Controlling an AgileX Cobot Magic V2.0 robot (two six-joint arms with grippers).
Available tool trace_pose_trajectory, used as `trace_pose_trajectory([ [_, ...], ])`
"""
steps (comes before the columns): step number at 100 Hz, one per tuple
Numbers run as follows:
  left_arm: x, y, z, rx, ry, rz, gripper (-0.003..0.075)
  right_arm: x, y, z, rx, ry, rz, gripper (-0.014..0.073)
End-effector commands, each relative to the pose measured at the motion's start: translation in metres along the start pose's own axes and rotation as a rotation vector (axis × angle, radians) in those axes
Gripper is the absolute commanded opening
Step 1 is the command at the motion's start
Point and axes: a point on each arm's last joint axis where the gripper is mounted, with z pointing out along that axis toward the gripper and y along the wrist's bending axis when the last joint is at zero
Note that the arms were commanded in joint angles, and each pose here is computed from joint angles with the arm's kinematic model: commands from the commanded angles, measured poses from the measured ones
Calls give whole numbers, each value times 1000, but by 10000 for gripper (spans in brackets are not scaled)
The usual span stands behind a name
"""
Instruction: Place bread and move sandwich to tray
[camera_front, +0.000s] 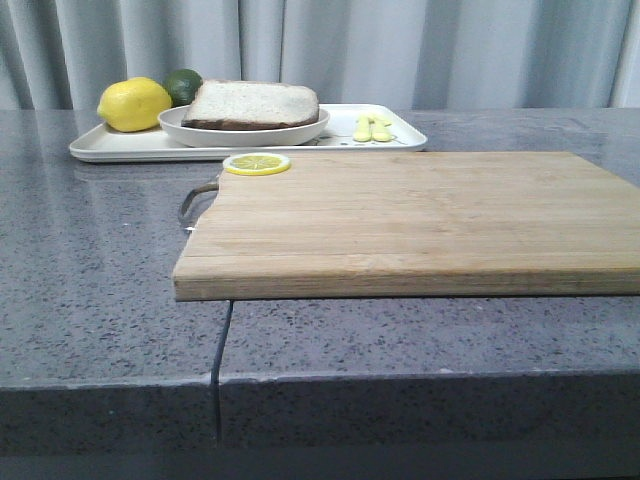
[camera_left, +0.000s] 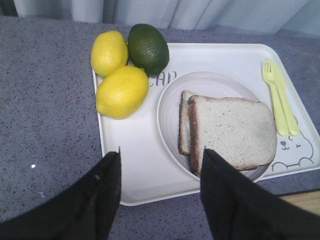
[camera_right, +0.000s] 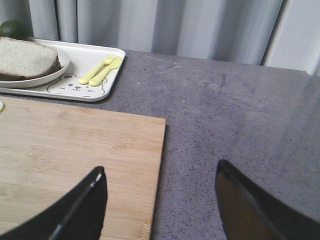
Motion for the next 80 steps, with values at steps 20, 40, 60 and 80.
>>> trace_pose_trajectory([
  [20, 57, -18, -67, 20, -273, 26, 336, -15, -1, -2, 4, -97, -8, 478],
  [40, 120, -8, -93, 2, -412, 12, 336, -15, -1, -2, 4, -97, -8, 478],
  [60, 179, 7, -115, -24, -572, 2, 336, -14, 0, -2, 4, -96, -8, 477],
  [80, 233, 20, -128, -33, -668, 1, 336, -11, 0, 0, 3, -91, -10, 477],
])
